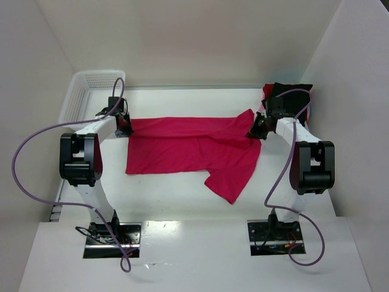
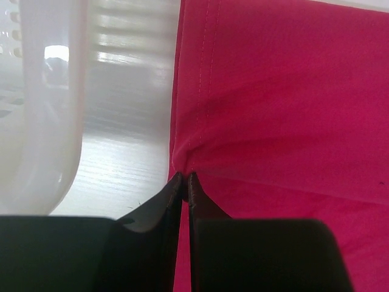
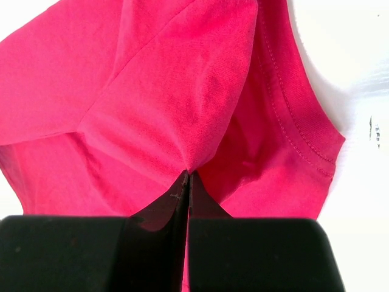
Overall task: Fold and stack the t-shirts
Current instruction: Fold the flattened tshirt in 1/3 of the way
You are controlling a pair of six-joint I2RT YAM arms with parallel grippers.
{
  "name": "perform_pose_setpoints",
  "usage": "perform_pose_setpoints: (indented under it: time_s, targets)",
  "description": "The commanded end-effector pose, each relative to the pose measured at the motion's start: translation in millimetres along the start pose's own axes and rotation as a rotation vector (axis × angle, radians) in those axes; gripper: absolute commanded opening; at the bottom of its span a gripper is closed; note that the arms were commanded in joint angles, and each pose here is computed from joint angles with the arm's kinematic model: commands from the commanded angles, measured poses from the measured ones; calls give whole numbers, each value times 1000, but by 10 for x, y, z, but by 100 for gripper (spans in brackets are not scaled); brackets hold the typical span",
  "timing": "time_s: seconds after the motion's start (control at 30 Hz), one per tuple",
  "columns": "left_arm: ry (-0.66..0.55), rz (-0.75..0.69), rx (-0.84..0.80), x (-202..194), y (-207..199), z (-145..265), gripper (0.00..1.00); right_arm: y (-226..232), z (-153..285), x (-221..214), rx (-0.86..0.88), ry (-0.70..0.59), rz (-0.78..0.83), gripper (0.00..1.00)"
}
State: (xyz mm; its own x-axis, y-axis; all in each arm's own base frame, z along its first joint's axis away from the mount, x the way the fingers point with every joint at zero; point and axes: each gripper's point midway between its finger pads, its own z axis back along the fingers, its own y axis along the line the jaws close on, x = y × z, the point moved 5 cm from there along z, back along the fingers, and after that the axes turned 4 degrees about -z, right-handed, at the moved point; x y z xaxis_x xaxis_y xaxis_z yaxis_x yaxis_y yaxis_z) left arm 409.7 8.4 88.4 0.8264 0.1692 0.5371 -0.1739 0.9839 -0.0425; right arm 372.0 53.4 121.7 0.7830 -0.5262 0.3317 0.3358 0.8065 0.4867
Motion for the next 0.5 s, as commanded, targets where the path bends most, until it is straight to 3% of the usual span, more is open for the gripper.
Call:
perform_pose_setpoints:
  time_s: [0.0, 0.07, 0.17, 0.2, 0.23, 0.3, 0.33, 0.37, 0.47]
  targets:
    - [-41, 3, 1, 164, -12, 93, 15, 24, 60, 66, -2, -13, 17, 0]
    - [-63, 15, -3, 234, -22, 182, 30, 3, 49, 39, -7, -6, 15, 1]
    - [-107, 16, -28, 363, -59, 310, 51, -9, 47, 46, -16, -12, 15, 20]
    - [-131, 16, -45, 429, -83, 386, 56, 13, 58, 73, -11, -19, 17, 46]
    - [-151, 15, -65, 488, -110, 451, 58, 18, 55, 89, -6, -26, 29, 54]
    - [-206, 13, -123, 652, -233, 559, 61, 70, 94, 150, 10, -53, 37, 61]
    - [-224, 11, -137, 704, -254, 581, 63, 100, 111, 186, 17, -63, 40, 73]
    - [-241, 1, -157, 746, -326, 608, 63, 150, 136, 258, 31, -87, 57, 79]
    - [-299, -1, -197, 931, -432, 624, 63, 313, 252, 496, 67, -180, 91, 83]
